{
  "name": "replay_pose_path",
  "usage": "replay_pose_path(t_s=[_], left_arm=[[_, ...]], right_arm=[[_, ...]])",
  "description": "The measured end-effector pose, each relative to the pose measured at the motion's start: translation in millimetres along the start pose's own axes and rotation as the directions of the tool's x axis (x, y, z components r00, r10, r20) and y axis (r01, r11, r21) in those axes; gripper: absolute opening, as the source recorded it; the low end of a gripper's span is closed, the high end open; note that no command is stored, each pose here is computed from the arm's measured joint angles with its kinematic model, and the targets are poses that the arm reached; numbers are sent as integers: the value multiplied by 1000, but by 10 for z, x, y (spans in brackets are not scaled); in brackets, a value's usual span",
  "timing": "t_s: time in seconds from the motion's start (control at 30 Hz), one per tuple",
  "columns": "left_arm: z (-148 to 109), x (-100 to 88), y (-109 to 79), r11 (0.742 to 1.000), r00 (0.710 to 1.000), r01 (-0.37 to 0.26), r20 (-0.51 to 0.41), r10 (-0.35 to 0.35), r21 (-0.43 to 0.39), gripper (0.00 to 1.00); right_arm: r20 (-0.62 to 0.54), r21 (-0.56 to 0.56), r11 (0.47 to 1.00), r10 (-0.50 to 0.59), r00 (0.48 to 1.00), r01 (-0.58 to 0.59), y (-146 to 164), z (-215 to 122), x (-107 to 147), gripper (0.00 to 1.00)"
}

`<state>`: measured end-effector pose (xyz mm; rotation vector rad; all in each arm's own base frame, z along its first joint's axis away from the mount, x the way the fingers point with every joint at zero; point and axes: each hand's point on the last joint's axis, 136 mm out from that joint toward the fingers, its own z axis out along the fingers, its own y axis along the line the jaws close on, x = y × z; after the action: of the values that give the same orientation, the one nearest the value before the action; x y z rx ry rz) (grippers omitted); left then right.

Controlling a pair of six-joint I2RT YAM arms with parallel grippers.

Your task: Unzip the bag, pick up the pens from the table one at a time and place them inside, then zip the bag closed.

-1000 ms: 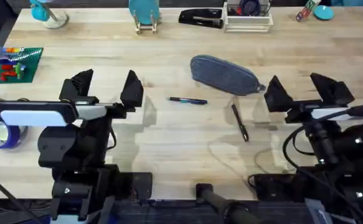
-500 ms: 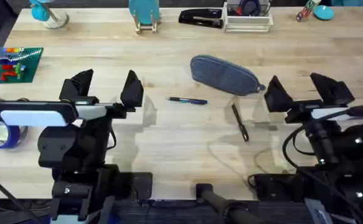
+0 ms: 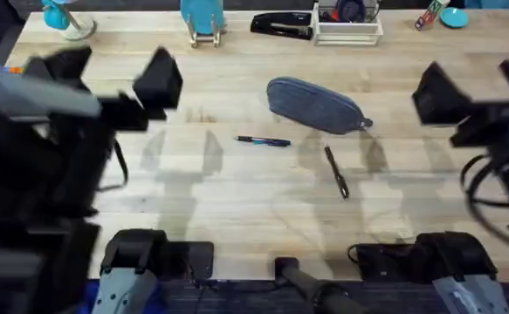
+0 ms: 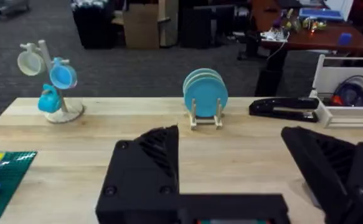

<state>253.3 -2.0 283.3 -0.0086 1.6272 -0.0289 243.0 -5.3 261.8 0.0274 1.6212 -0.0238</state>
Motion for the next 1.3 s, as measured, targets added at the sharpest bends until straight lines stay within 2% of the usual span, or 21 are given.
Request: replay_pose_path(t_s=[0.1, 0.33, 0.47, 0.63, 0.73, 0.83, 0.97, 1.07, 1.17, 1.3], left_arm=[[156, -185, -49, 1000, 999, 2, -52, -1, 26, 993], [600, -386, -253, 989, 985, 25, -170, 0, 143, 993], [828, -354, -427, 968, 972, 30, -233, 29, 248, 993], [1025, -203, -667, 917, 950, 58, -304, 70, 394, 993], [1091, -95, -821, 867, 941, 55, -316, 121, 495, 993], [1119, 9, -959, 803, 936, 30, -298, 187, 595, 993], [1112, 170, -1130, 690, 932, -22, -235, 275, 723, 992], [1101, 254, -1238, 601, 934, -59, -168, 314, 797, 992], [1111, 270, -1336, 516, 943, -103, -81, 322, 851, 991], [1120, 226, -1462, 403, 958, -156, 39, 284, 902, 991]], right_arm=[[-62, 3, 1000, -2, 998, 2, -1, 104, -169, 996], [-265, -12, 1000, 1, 964, -4, 40, 388, -399, 997], [-345, -49, 999, 1, 938, -18, 115, 519, -491, 996], [-396, -112, 992, 2, 918, -50, 243, 626, -539, 997], [-424, -149, 986, 1, 906, -71, 317, 638, -494, 996], [-450, -178, 980, 0, 893, -90, 376, 622, -430, 997], [-469, -205, 972, 2, 883, -111, 435, 595, -392, 997], [-484, -213, 970, 1, 875, -120, 453, 570, -359, 997], [-496, -215, 969, 1, 869, -124, 460, 553, -332, 996], [-503, -217, 968, 1, 865, -127, 465, 542, -316, 996]])
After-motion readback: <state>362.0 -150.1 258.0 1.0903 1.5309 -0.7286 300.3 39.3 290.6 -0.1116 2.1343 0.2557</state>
